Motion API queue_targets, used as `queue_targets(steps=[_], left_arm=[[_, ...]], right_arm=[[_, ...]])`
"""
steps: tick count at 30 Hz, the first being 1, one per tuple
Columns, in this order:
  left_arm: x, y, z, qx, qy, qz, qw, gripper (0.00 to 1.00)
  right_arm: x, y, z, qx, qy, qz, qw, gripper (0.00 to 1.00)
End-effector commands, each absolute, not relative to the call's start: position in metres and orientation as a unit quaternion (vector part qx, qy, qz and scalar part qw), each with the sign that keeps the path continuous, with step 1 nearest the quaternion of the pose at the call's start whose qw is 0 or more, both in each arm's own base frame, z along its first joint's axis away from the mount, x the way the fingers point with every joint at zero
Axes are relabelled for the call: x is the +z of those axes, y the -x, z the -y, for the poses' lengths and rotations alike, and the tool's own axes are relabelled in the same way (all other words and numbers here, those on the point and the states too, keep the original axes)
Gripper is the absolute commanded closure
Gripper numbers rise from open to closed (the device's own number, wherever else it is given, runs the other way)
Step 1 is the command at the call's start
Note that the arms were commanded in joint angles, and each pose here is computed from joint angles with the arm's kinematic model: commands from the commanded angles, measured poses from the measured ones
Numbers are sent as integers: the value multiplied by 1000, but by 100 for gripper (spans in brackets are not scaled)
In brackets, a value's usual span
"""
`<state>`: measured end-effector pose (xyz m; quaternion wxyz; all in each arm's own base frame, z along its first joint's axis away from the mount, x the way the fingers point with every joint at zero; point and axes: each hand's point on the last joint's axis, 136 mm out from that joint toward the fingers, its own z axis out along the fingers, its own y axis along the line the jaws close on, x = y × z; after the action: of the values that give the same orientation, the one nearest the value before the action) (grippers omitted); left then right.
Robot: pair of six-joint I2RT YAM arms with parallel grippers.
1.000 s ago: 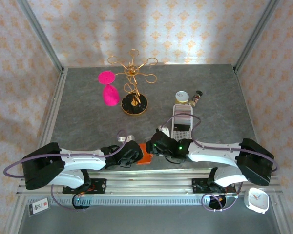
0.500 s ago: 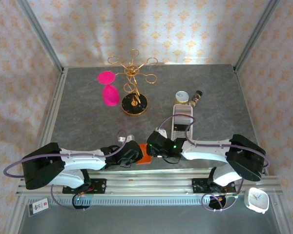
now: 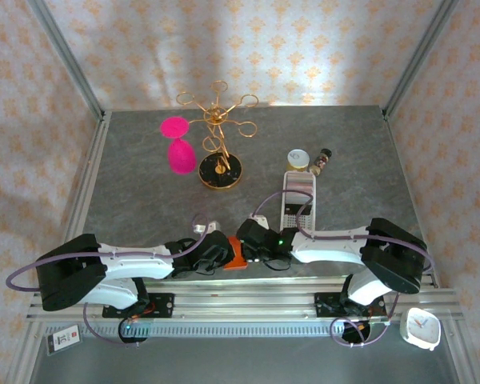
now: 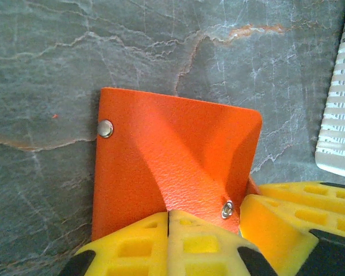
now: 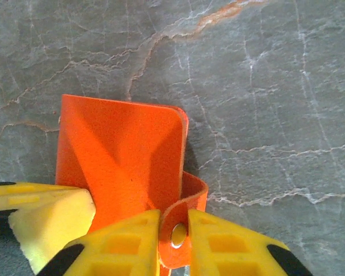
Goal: Put the credit cards into the card holder
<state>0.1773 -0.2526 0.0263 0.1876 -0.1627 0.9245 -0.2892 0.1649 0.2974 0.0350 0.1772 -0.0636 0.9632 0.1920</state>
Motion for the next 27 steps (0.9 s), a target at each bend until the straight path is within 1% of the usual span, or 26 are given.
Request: queue_targets(steps=[1,4,14,21,27], left_arm=[[1,-165,232,-227,154,-946,172,100],[1,-165,232,-227,153,-946,173,100],[1,-165,232,-225,152,-947,173,100],[1,-165,232,-226,152,-947,172,100],[1,-165,232,-226,152,-947,172,100]], right_arm=[[49,-172,-303,197,57,-959,197,81],[51,-174,-303,197,55,-958,201,77],[51,-174,-306,200,57,-957,201,80],[56,-175,-309,212,53,-954,205,78],[56,-174,-310,219,53,-953,204,82]])
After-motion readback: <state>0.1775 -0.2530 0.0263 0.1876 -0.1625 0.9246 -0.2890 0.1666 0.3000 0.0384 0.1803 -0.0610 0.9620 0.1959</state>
